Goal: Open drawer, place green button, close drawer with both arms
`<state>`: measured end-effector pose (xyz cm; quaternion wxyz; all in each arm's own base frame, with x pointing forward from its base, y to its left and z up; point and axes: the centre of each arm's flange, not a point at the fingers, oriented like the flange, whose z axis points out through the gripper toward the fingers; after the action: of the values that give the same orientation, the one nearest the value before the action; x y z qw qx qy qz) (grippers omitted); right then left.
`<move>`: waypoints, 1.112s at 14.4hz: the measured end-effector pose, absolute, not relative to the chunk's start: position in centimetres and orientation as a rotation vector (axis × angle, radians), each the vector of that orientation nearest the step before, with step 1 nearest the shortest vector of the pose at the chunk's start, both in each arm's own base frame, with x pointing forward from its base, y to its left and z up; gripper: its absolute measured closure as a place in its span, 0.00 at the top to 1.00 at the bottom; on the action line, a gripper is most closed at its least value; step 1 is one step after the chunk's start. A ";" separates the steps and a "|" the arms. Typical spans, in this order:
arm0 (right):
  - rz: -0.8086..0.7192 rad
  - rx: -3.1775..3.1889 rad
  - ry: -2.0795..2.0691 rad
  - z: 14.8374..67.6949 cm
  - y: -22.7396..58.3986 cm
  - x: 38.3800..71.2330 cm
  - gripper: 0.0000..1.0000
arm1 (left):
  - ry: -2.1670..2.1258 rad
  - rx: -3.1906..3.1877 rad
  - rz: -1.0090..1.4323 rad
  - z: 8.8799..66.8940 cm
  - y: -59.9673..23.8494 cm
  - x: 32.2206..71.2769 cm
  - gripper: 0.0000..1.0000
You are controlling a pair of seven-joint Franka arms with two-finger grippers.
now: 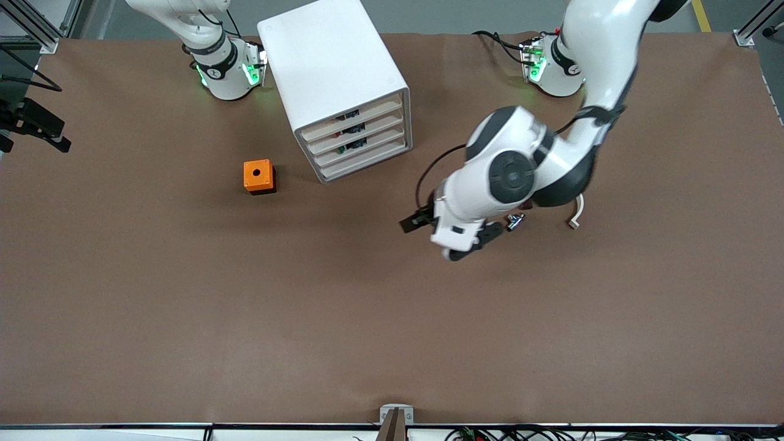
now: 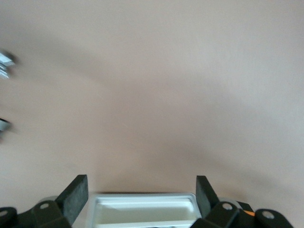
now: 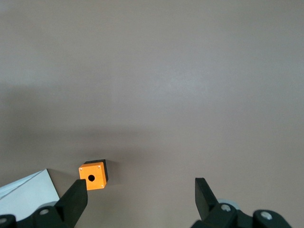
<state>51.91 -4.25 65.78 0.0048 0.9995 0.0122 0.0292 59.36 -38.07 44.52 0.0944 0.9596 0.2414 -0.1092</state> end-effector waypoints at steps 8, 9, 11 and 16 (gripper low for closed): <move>0.100 3.128 0.076 66.0 -4.2 52.0 1.00 | 0.338 2.983 -0.259 56.0 -15.5 61.4 1.00; 0.101 3.128 0.068 66.0 -4.5 51.9 1.00 | 0.288 2.989 -0.282 56.2 -13.8 61.2 1.00; 0.106 3.129 0.051 66.1 -5.1 51.9 1.00 | 0.198 3.001 -0.320 56.3 -11.9 60.9 1.00; 0.107 3.133 0.023 66.0 -6.0 51.9 1.00 | 0.033 3.031 -0.334 56.8 -5.4 59.4 1.00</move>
<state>51.88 -6.00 66.02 0.0036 0.9994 0.0072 0.0342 59.38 -5.42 56.77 0.0463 0.9929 0.0107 -0.1094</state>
